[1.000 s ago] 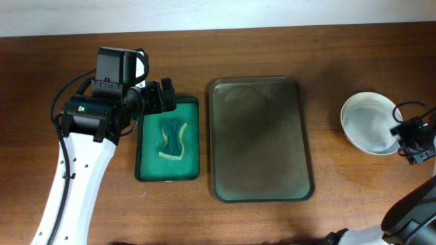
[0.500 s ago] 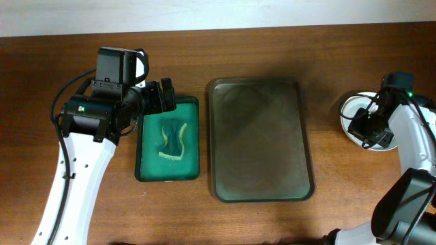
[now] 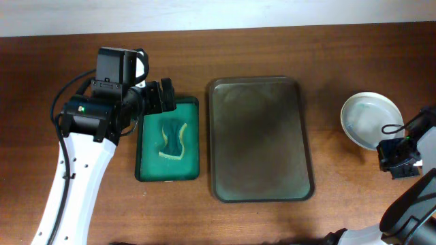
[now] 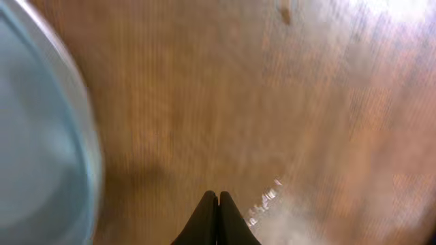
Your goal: Clean dirty plates on tray and stack at the side
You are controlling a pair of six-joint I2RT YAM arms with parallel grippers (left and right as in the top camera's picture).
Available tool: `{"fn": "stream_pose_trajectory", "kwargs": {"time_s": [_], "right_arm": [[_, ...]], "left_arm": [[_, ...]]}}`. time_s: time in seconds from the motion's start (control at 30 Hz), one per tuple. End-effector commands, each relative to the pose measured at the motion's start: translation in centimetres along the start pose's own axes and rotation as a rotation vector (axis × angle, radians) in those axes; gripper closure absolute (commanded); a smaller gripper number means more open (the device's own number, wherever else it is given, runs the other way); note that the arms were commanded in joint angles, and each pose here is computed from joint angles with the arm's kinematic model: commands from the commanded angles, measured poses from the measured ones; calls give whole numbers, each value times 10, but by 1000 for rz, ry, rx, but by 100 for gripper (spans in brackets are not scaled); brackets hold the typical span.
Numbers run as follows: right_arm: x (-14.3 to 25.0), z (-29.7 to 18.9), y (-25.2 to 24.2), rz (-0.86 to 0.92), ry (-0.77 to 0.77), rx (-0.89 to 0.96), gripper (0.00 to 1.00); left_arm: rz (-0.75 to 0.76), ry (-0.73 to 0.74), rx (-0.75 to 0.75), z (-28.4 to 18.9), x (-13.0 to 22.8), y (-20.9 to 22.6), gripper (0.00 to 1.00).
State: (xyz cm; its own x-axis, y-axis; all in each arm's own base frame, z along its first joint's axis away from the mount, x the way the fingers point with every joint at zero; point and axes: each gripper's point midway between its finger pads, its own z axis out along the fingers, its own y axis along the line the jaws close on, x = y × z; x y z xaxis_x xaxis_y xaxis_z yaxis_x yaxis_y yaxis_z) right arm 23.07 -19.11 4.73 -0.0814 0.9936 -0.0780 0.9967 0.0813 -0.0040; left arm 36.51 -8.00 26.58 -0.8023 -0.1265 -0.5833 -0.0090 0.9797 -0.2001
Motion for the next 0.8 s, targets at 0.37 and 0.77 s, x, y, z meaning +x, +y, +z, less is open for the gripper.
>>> {"fn": "stream_pose_trajectory", "kwargs": {"time_s": [0.37, 0.77], "right_arm": [[-18, 11, 28, 7, -74, -79, 95], [-31, 8, 44, -34, -128, -145, 93]], "left_arm": [[3, -1, -5, 0, -1, 1, 1], [3, -2, -5, 0, -1, 1, 1]]}}
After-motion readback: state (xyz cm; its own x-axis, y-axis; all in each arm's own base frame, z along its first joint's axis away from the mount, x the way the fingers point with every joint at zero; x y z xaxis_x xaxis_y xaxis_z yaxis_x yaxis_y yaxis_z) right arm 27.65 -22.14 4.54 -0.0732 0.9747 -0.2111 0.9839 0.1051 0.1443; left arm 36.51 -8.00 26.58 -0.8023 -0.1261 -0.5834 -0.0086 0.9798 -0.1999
